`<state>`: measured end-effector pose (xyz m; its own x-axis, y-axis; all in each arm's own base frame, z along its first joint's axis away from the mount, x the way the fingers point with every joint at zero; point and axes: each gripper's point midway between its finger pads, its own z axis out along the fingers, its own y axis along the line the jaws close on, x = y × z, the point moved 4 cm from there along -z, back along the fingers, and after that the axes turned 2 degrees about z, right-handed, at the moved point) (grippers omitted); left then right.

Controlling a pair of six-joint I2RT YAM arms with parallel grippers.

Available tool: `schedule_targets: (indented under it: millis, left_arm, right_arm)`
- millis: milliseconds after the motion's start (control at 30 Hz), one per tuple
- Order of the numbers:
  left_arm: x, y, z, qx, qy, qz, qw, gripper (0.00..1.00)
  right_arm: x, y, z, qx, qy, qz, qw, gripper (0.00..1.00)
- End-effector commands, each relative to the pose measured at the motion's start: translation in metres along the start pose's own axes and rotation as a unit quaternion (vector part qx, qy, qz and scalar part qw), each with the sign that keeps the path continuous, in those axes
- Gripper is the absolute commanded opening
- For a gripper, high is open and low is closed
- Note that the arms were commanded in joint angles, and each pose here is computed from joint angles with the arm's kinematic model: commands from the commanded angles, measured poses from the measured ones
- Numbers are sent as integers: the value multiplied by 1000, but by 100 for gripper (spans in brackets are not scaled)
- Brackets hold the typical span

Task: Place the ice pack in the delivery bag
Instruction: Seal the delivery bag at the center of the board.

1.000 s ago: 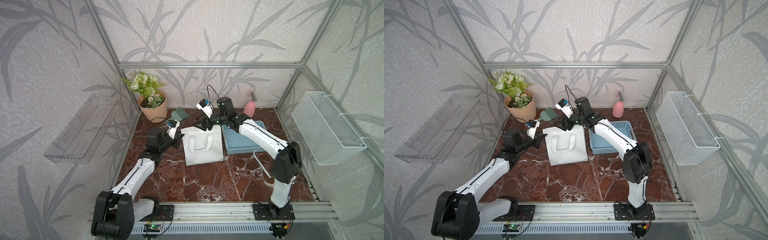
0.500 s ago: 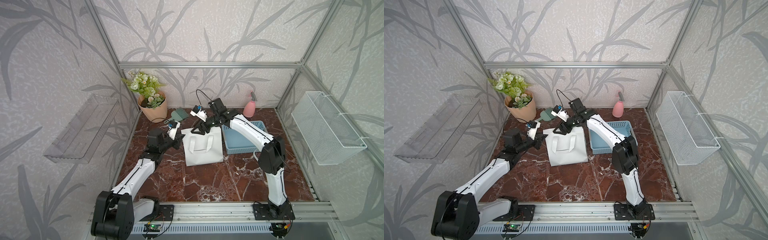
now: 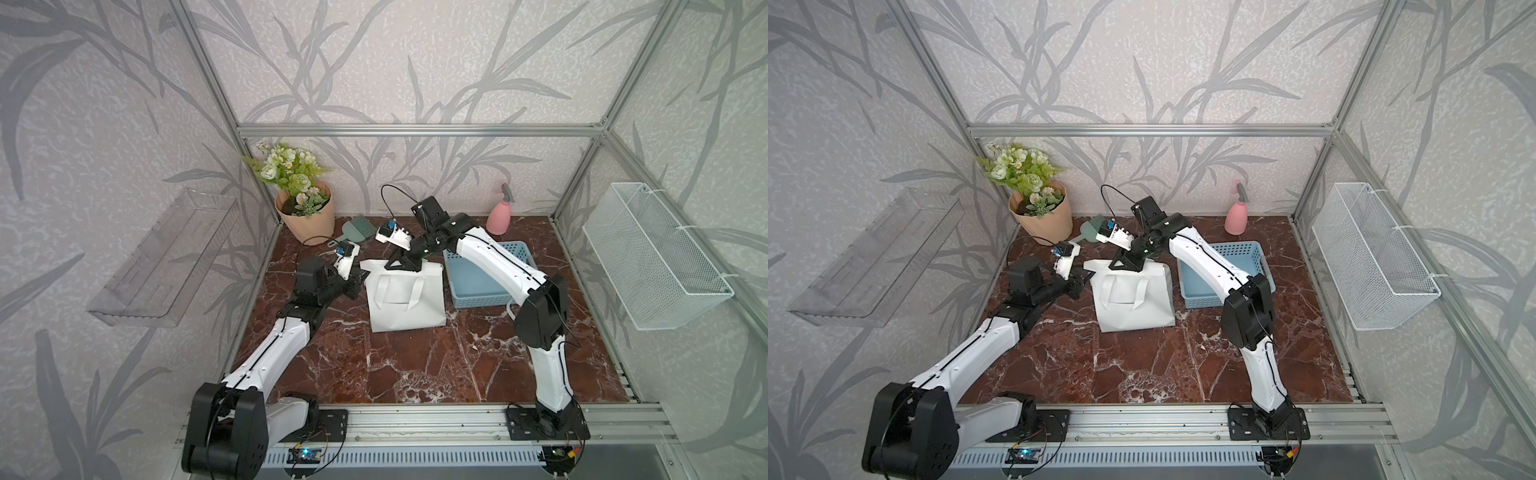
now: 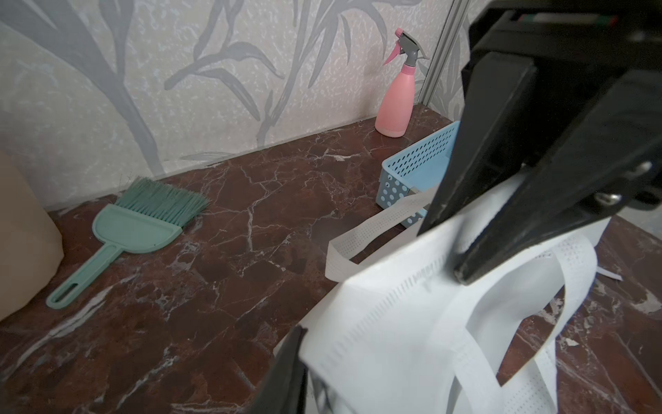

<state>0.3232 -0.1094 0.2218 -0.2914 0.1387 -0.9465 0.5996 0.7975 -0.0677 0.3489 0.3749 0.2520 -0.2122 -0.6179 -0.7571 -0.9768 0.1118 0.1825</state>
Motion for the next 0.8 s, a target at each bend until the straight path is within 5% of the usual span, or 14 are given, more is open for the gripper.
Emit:
schedule_targets:
  millis: [0,367,767]
  left_arm:
    - [-8,6,-9,-36,-8,8,999,31]
    - [-42,3,-48,-69,-25,-6,997,50]
    - [-51,-9,-12,74,-21,-18,997,54]
  right_arm:
    - [16,11,6,-16,45,-8,999,14]
    - [23,10,3,-10,48,-13,999,0]
    - [17,16,-1,-16,31,-8,999,0]
